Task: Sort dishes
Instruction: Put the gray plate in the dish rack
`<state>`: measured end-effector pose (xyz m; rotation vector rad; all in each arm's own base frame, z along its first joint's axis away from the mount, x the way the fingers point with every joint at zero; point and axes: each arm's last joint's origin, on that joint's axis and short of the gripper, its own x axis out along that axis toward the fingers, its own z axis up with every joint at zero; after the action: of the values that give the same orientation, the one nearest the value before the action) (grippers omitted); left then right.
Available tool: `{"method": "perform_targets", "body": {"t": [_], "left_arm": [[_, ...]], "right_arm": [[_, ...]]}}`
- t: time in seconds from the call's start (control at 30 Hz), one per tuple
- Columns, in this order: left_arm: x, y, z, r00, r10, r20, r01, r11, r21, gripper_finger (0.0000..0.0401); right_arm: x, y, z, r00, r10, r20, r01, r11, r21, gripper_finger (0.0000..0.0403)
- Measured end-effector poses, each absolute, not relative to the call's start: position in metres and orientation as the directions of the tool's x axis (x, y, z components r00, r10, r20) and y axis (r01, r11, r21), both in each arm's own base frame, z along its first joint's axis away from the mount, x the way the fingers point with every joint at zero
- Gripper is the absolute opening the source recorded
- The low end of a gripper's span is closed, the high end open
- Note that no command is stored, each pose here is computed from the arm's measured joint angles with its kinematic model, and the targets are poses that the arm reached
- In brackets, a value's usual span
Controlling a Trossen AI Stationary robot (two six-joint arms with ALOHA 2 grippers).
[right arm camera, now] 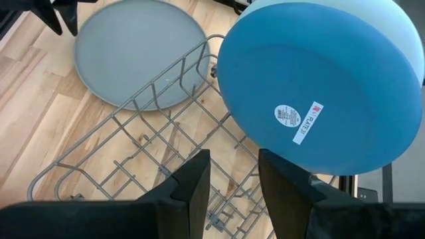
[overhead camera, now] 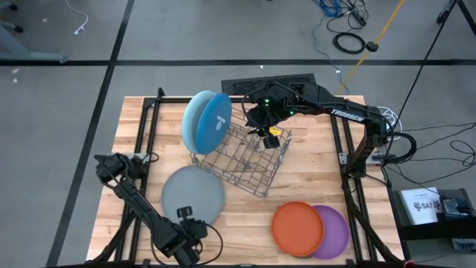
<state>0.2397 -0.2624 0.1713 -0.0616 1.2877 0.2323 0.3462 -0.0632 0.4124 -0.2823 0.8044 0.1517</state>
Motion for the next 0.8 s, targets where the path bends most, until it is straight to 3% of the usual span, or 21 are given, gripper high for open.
{"method": "perform_targets", "body": {"t": [0.2, 0.4, 0.6, 0.8], "left_arm": [[0.232, -0.255, 0.158, 0.213, 0.165, -0.963, -0.202, 0.972, 0.122, 0.0201], [0.227, -0.248, 0.143, 0.174, 0.156, -0.972, -0.201, 0.972, 0.12, 0.0202], [0.225, -0.244, 0.138, 0.165, 0.161, -0.973, -0.204, 0.971, 0.126, 0.0162], [0.224, -0.242, 0.137, 0.161, 0.184, -0.97, -0.17, 0.973, 0.156, 0.0062]], "right_arm": [[0.346, -0.063, 0.412, 0.686, 0.027, -0.727, -0.242, 0.951, -0.193, 0.0121], [0.346, -0.063, 0.412, 0.686, 0.027, -0.727, -0.243, 0.95, -0.194, 0.0121], [0.346, -0.063, 0.413, 0.687, 0.027, -0.726, -0.245, 0.949, -0.197, 0.0121], [0.346, -0.063, 0.413, 0.687, 0.027, -0.726, -0.245, 0.949, -0.197, 0.0121]]}}
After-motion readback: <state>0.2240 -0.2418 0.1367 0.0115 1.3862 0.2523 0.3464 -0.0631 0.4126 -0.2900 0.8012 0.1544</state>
